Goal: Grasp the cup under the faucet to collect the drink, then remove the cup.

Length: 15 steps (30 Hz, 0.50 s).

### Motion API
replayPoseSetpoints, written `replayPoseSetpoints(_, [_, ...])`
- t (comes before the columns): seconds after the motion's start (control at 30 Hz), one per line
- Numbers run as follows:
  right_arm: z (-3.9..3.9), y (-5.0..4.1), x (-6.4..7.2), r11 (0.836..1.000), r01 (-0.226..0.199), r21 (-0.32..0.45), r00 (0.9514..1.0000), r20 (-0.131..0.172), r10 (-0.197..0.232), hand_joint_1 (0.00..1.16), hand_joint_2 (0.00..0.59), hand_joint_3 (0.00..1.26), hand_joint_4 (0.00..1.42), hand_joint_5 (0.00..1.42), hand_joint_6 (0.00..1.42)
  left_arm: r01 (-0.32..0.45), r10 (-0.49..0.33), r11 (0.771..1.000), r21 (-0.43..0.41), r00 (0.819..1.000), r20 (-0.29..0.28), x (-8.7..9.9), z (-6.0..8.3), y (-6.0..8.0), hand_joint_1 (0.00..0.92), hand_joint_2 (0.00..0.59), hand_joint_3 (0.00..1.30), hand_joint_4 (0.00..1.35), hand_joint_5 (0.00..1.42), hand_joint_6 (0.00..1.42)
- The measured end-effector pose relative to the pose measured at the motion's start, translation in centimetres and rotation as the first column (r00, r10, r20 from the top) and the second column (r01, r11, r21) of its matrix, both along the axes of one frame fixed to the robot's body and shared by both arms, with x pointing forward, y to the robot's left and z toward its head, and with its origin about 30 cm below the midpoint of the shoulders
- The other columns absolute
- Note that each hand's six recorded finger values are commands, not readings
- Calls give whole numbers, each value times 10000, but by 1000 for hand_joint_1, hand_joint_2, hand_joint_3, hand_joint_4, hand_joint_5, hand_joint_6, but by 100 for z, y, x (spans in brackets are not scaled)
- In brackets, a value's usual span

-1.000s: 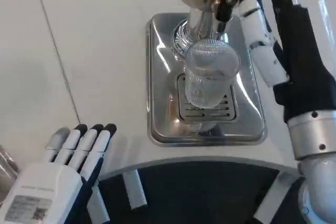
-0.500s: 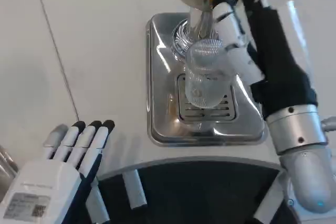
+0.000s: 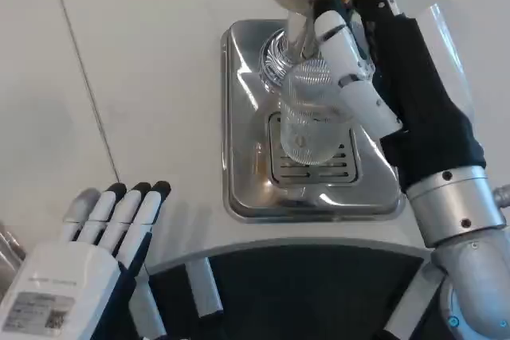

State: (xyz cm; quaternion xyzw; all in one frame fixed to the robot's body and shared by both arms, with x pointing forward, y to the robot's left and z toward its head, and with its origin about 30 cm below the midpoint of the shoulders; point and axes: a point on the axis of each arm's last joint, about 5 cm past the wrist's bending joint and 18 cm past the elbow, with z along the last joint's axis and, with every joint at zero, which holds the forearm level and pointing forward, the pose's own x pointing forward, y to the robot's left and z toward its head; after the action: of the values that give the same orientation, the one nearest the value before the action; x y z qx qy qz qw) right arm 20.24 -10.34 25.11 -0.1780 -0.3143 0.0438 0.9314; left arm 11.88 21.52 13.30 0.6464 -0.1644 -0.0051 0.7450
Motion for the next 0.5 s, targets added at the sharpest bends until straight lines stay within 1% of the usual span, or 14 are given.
replayPoseSetpoints(0.27, [-1,-4,15,9999,-120,105,9999,-87,121,112,559,0,0,0,0,-18,18,10000,-2,10000,0,0,0,4,0,71,0,0,0,0])
replayPoseSetpoints(0.3, [0,-6,19,9999,-114,69,9999,-81,115,96,545,0,0,0,0,-27,27,10000,1,10000,5,0,1,6,0,71,0,0,0,0])
replayPoseSetpoints(0.37, [3,-13,24,9999,-102,-33,9999,-61,102,22,518,0,0,0,0,-35,35,10000,5,10000,12,0,3,8,0,71,0,0,0,0])
replayPoseSetpoints(0.47, [14,-29,31,9994,-75,-326,10000,-30,74,0,518,0,0,0,0,-39,39,10000,12,10000,25,0,5,12,0,71,0,0,0,0])
replayPoseSetpoints(0.5, [27,-36,35,9984,-4,-566,10000,-18,3,0,518,0,0,0,0,-37,37,10000,11,10000,30,1,5,12,0,71,0,0,0,0])
